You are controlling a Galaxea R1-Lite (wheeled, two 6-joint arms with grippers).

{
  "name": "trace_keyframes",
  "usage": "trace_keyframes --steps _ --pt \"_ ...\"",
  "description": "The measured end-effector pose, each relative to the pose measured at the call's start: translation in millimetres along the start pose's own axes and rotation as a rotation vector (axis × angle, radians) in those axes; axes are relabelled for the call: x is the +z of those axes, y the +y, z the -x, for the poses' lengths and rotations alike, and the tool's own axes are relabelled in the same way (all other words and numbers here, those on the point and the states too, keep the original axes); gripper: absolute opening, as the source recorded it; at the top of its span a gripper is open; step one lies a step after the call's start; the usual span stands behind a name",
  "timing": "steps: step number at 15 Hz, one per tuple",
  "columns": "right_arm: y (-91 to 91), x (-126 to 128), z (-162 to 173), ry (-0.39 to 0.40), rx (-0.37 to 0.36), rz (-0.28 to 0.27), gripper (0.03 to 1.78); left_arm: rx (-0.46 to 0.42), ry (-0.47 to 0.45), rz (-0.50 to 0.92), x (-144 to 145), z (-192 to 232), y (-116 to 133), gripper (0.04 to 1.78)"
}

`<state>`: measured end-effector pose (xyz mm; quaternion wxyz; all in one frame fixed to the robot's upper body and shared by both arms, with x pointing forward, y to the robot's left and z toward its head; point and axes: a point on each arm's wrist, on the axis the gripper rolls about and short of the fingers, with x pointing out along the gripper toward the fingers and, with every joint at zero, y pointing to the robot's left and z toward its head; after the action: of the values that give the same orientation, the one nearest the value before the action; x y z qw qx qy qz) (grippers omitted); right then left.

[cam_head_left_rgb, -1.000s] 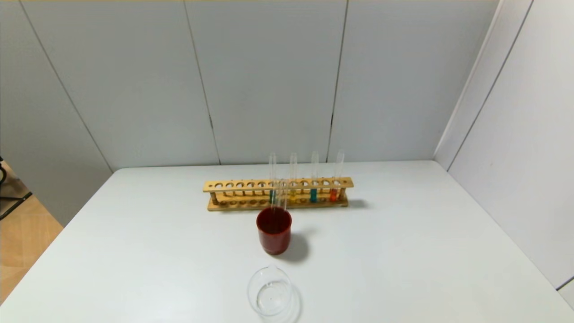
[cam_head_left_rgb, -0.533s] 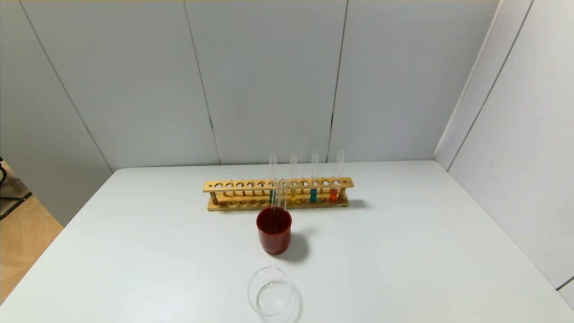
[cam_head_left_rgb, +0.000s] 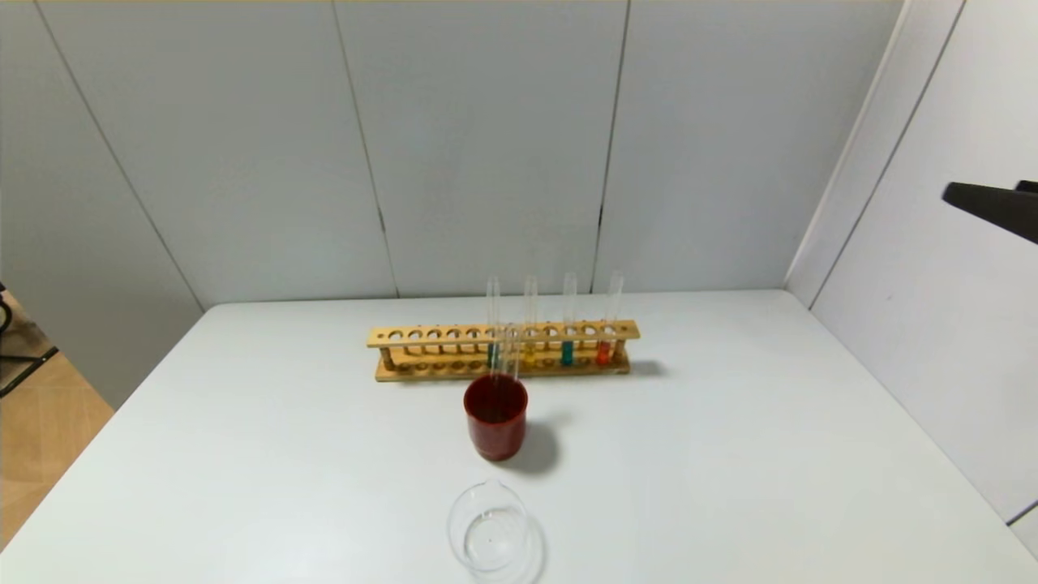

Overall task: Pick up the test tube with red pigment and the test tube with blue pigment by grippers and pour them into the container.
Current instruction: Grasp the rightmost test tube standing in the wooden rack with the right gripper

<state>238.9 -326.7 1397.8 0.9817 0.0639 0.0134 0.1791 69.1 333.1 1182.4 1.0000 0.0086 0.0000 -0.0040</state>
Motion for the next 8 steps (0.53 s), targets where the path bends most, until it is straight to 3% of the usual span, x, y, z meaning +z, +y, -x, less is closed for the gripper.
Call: trace_keyframes --steps 4,8 --pt "-25.9 -14.0 -71.2 -0.003 0.017 -0.006 1.72 0.000 0.000 0.000 0.0 0.0 0.0 1.75" --pt "-39.5 -47.0 -125.9 0.042 0.046 -0.020 1.72 0.000 0.000 0.000 0.0 0.0 0.0 1.75"
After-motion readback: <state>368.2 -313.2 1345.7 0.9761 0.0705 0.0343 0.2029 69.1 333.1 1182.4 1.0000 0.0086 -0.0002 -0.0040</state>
